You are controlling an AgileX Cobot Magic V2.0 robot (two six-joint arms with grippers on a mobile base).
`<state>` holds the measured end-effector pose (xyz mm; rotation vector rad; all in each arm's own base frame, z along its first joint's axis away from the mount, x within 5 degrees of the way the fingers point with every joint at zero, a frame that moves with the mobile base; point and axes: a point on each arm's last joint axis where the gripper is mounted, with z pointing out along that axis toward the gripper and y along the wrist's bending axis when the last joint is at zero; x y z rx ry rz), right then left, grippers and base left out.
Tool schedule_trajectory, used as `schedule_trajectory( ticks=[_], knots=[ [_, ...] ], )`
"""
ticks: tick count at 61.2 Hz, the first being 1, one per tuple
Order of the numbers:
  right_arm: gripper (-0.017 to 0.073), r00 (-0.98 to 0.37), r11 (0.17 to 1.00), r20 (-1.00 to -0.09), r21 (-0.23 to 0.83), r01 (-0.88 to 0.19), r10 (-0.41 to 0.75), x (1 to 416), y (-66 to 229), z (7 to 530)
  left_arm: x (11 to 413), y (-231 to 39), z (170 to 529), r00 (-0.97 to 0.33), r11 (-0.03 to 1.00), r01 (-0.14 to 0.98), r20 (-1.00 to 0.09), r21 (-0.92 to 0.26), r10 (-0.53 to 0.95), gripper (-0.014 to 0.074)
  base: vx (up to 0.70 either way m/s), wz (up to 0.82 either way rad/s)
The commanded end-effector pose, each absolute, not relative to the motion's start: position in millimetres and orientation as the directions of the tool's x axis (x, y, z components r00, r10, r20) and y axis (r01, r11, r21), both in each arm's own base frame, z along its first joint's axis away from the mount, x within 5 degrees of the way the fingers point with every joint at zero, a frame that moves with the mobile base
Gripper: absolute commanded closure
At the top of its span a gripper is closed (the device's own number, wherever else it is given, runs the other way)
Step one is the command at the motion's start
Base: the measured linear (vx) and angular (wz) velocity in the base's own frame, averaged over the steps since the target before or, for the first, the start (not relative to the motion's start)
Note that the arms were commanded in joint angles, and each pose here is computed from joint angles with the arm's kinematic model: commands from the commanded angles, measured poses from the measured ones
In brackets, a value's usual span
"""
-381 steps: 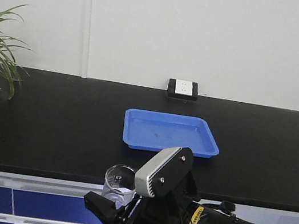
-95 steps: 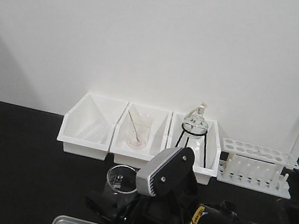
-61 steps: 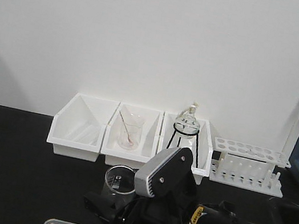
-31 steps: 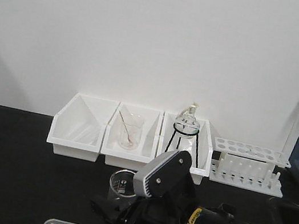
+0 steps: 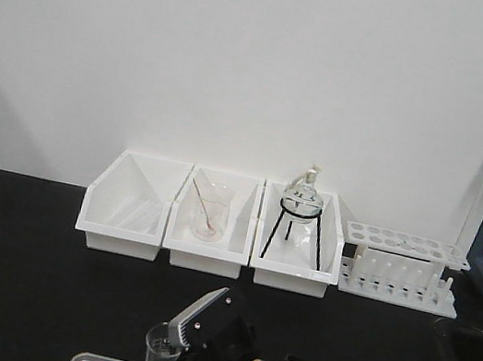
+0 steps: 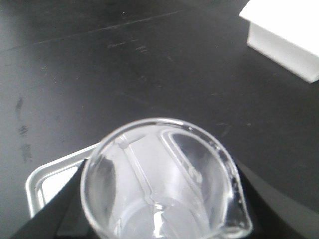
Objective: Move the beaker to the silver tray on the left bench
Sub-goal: 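Lower the held beaker onto the silver tray with the right gripper, then open the right gripper and raise it away from the beaker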
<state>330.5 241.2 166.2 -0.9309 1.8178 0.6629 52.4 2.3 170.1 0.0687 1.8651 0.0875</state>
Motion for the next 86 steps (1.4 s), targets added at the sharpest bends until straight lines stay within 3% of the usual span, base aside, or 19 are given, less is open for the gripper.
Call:
schedule_trajectory(
  ticks=[1, 26, 48, 61, 75, 86],
  knots=[
    [0.0571, -0.185, 0.541, -0.96, 0.044, -0.84, -0.209, 340, 249, 188, 54, 2, 171, -0.23, 0.995, 0.004, -0.969, 0.095, 0.094, 0.0592, 0.0, 0.0],
    [0.0571, -0.283, 0.508, -0.93, 0.131, -0.851, -0.234, 344, 256, 126, 54, 2, 171, -0.23, 0.995, 0.004, -0.969, 0.095, 0.094, 0.0592, 0.0, 0.0],
    [0.0526, -0.313, 0.528, -0.911, 0.132, -0.839, -0.269, 345, 254, 114, 54, 2, 171, -0.23, 0.995, 0.004, -0.969, 0.095, 0.094, 0.0592, 0.0, 0.0],
    [0.0385, -0.31, 0.523, -0.914, 0.135, -0.842, -0.263, 344, 255, 115, 54, 2, 171, -0.23, 0.995, 0.004, -0.969, 0.095, 0.094, 0.0592, 0.0, 0.0],
    [0.0116, -0.311, 0.525, -0.912, 0.133, -0.841, -0.267, 344, 255, 114, 54, 2, 171, -0.23, 0.995, 0.004, -0.969, 0.095, 0.094, 0.0592, 0.0, 0.0],
    [-0.0029, -0.313, 0.526, -0.912, 0.135, -0.84, -0.265, 344, 254, 115, 54, 2, 171, -0.23, 0.995, 0.004, -0.969, 0.095, 0.094, 0.0592, 0.0, 0.0]
  ],
)
